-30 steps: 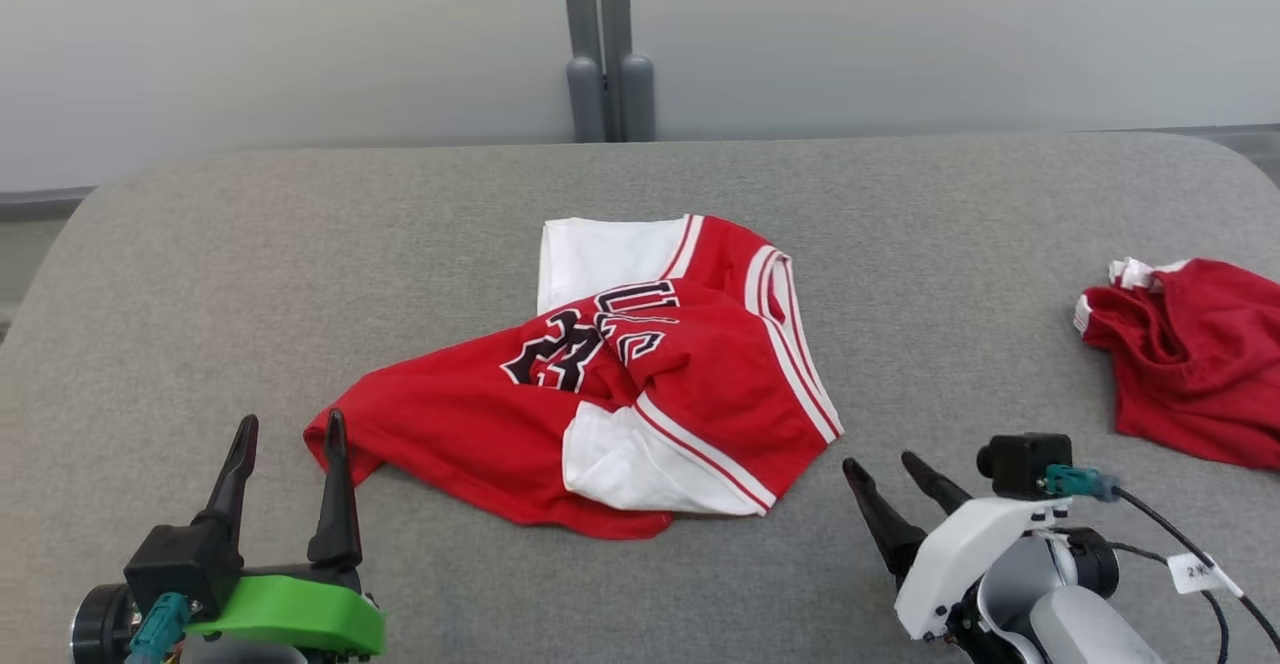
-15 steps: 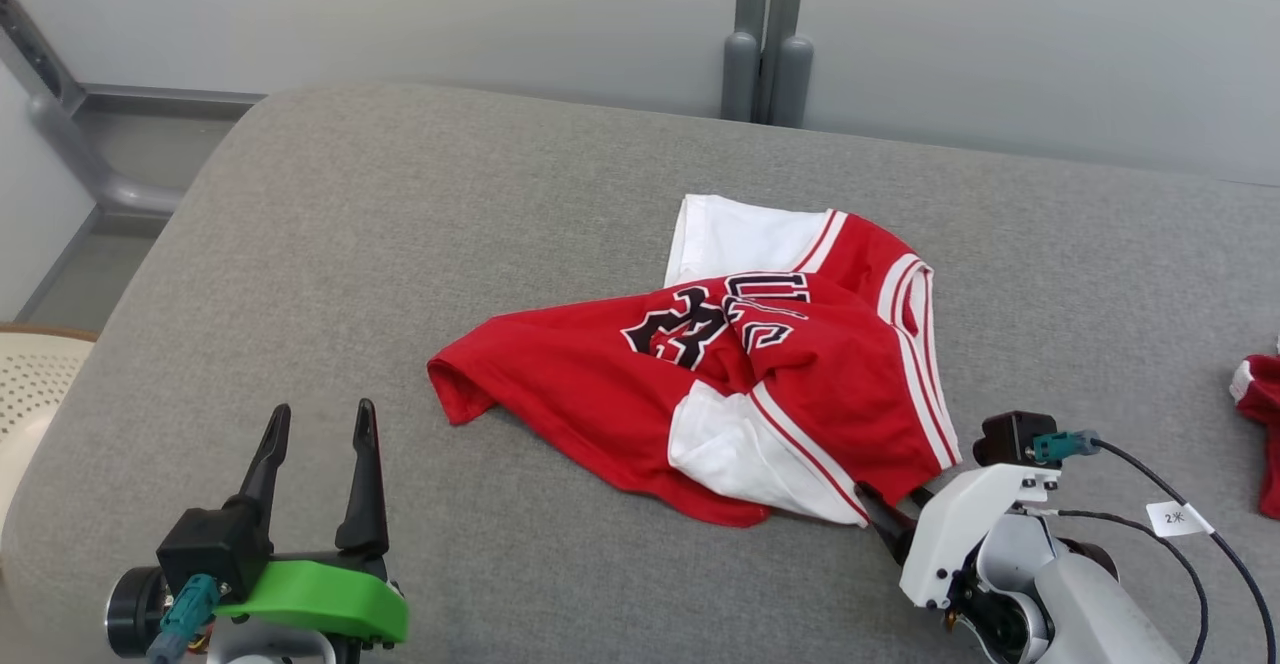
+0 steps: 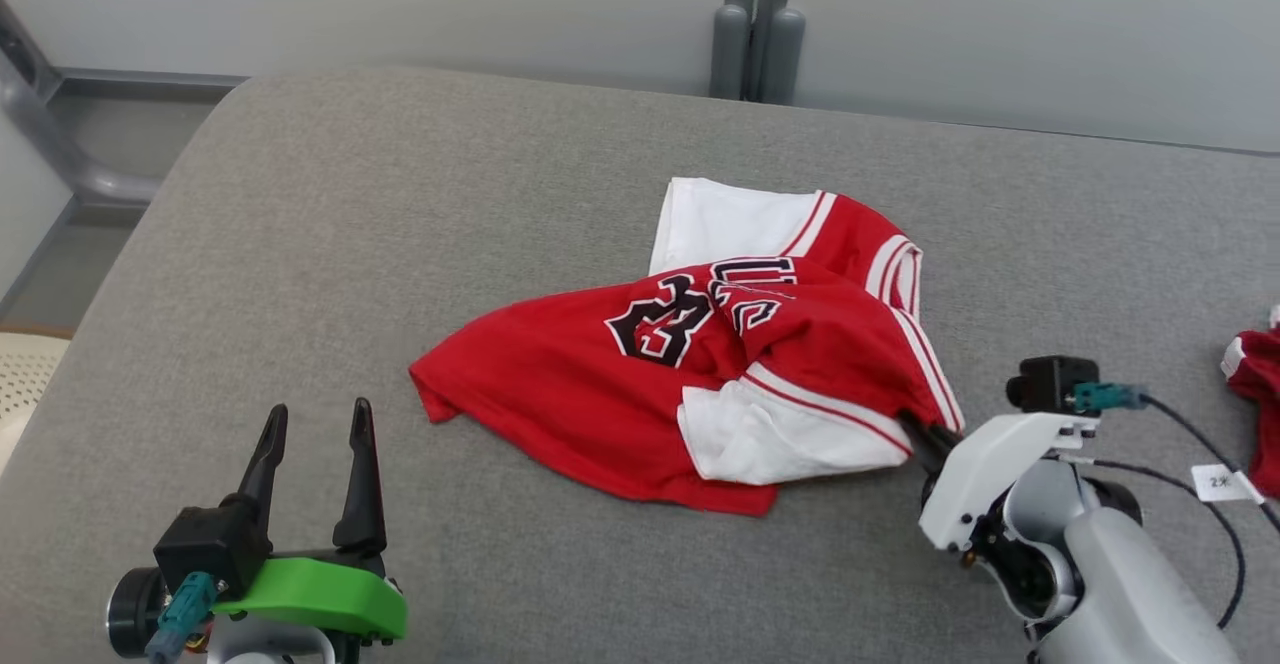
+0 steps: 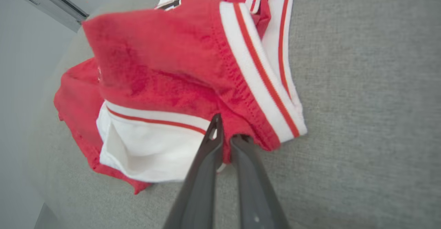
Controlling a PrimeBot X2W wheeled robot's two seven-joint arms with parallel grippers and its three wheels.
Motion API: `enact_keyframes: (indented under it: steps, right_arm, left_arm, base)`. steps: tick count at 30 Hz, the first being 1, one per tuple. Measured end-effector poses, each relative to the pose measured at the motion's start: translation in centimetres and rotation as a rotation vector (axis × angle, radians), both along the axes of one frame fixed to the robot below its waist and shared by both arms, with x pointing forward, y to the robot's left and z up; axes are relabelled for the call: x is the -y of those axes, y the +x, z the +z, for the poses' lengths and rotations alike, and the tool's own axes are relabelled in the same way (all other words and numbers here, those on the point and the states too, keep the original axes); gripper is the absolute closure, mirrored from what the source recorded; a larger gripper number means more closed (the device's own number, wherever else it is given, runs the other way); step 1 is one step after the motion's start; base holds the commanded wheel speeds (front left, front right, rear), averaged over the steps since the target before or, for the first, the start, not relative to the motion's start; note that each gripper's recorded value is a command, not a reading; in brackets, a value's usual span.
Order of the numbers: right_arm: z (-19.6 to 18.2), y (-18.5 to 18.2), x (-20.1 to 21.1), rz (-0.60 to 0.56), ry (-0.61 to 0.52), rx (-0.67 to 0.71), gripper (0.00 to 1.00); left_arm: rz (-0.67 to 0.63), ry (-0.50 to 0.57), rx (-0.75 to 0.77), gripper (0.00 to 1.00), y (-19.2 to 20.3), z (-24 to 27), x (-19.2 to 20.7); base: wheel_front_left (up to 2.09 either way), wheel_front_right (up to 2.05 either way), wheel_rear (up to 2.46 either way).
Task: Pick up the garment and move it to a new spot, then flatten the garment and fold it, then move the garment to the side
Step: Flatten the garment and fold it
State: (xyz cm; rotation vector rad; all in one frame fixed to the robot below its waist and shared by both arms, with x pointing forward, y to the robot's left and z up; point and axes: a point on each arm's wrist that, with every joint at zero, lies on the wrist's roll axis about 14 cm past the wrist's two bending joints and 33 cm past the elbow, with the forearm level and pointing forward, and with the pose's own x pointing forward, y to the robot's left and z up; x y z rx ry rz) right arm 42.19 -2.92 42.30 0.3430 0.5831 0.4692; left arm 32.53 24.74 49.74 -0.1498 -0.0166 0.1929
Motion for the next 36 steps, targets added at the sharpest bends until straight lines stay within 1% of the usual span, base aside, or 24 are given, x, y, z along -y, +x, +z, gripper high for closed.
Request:
enact_keyframes:
  steps: [4, 7, 13, 16, 19, 20, 21, 22, 25, 29, 33, 36]
  right_arm:
    - [2.3, 1.3, 4.3, -0.072, -0.019, 0.052, 1.00]
    - [3.2, 1.3, 7.3, -0.108, -0.042, 0.045, 1.00]
    - [3.4, 1.5, 13.0, -0.182, -0.122, 0.013, 1.00]
    - [2.7, 1.6, 14.7, -0.203, -0.149, -0.026, 1.00]
    - [2.2, 2.7, 16.3, -0.222, -0.198, -0.037, 1.00]
    - [2.1, 3.1, 16.4, -0.223, -0.205, -0.037, 0.80]
    - [1.9, 3.4, 16.4, -0.221, -0.217, -0.037, 0.51]
    - [1.6, 3.7, 16.2, -0.216, -0.226, -0.037, 0.00]
    - [1.0, 3.9, 15.4, -0.204, -0.244, -0.036, 0.00]
    - [2.3, 4.0, 16.3, -0.240, -0.287, 0.059, 0.00]
    - [5.7, 3.5, 15.9, -0.284, -0.249, 0.231, 0.00]
    - [8.6, 2.7, 15.2, -0.308, -0.204, 0.371, 0.00]
  left_arm:
    - [-0.056, -0.011, 0.003, 0.00, 1.1, -0.1, 1.6]
    - [-0.103, -0.018, -0.005, 0.00, 1.9, -0.5, 3.0]
    - [-0.160, -0.023, -0.017, 0.00, 3.5, -0.9, 4.5]
    - [-0.175, -0.024, -0.031, 0.00, 4.1, -1.4, 4.8]
    - [-0.180, -0.018, -0.048, 0.00, 4.8, -1.9, 4.8]
    - [-0.178, -0.016, -0.055, 0.00, 4.9, -2.2, 4.7]
    - [-0.177, -0.014, -0.062, 0.00, 4.9, -2.4, 4.6]
    - [-0.175, -0.011, -0.066, 0.00, 5.0, -2.5, 4.4]
    - [-0.170, -0.007, -0.066, 0.00, 5.1, -2.5, 4.2]
    - [-0.166, -0.003, -0.049, 0.00, 4.7, -1.9, 4.1]
    - [-0.173, -0.005, -0.029, 0.00, 3.9, -1.2, 4.5]
    - [-0.204, -0.013, -0.017, 0.00, 3.5, -0.7, 5.5]
  base:
    - [0.00, 0.00, 0.00]
    - [0.00, 0.00, 0.00]
    - [0.00, 0.00, 0.00]
    - [0.00, 0.00, 0.00]
    - [0.00, 0.00, 0.00]
    - [0.00, 0.00, 0.00]
    - [0.00, 0.00, 0.00]
    - [0.00, 0.00, 0.00]
    - [0.00, 0.00, 0.00]
    - [0.00, 0.00, 0.00]
    - [0.00, 0.00, 0.00]
    - [0.00, 0.00, 0.00]
